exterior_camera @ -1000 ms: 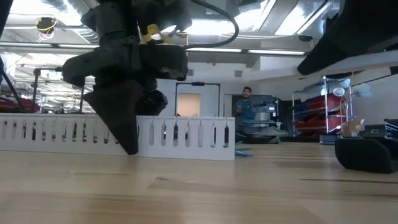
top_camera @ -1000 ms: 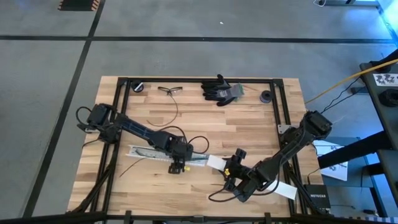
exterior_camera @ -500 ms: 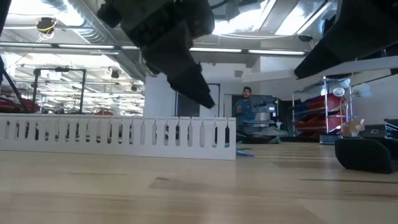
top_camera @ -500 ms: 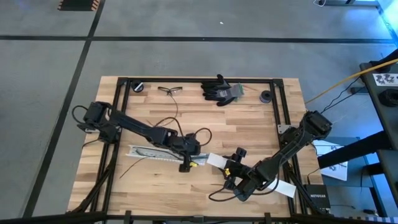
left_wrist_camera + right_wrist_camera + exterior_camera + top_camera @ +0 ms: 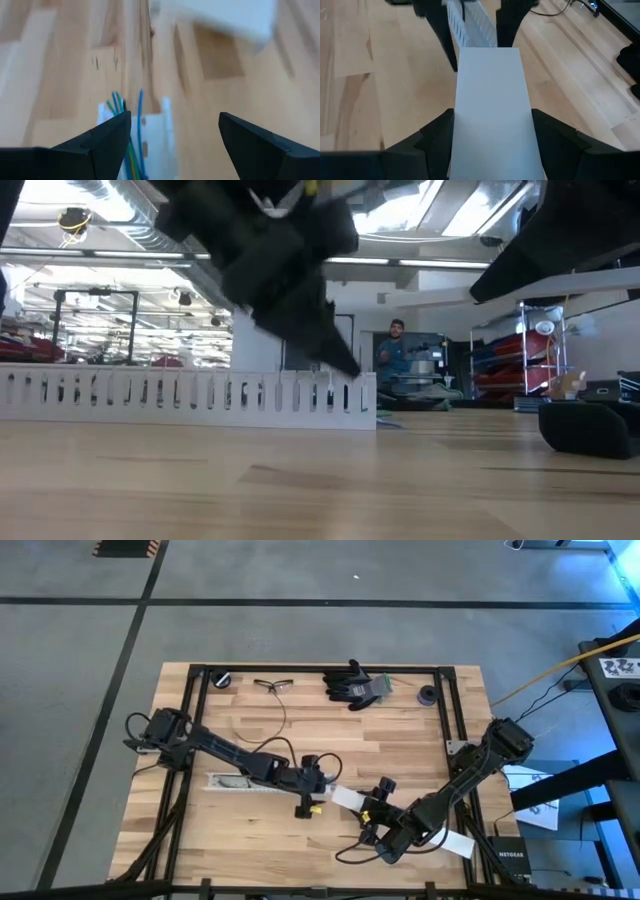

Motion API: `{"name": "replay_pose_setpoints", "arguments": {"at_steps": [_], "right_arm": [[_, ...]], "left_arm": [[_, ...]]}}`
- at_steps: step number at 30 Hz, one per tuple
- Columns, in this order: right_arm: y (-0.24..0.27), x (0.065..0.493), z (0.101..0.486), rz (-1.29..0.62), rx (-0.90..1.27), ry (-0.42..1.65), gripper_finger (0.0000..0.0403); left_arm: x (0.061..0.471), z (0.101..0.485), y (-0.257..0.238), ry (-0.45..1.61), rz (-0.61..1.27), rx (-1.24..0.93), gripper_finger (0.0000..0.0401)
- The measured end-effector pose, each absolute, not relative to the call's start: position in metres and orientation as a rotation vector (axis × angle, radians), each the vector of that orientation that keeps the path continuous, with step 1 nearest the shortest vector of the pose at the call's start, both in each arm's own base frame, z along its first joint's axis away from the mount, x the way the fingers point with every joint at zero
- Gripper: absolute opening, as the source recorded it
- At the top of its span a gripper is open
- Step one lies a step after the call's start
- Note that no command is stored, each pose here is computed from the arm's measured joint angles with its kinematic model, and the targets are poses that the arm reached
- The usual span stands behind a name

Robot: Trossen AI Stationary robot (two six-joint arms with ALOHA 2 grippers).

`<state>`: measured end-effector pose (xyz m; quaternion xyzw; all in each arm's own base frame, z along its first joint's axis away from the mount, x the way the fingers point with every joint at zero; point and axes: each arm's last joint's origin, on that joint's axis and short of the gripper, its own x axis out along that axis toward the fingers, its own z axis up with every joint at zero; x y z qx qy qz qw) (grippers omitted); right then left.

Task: Ziptie cables
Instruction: Close the white cable duct lid

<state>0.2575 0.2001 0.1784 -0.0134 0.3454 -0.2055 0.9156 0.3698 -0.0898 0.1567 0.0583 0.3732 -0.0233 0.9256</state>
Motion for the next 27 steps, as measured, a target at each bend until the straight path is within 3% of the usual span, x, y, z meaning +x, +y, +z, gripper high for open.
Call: {"name": "replay_pose_setpoints", "arguments": {"at_steps": [6,18,27], "right_arm": [[0.200,0.258,0.179,-0.425,-0.019,0.705,0.0218],[0.200,0.258,0.179,-0.423,-0.022,0.705,0.0218],[0.201,0.258,0.179,-0.422,-0.022,0.705,0.0218]], "left_arm": [[0.365,0.173,-0.093,0.730,-0.034,0.123,0.0286],[0.359,0.154,-0.073,0.787,0.095,0.074,0.0286],[0.359,0.166,-0.075,0.741,0.123,0.107,0.0286]]}}
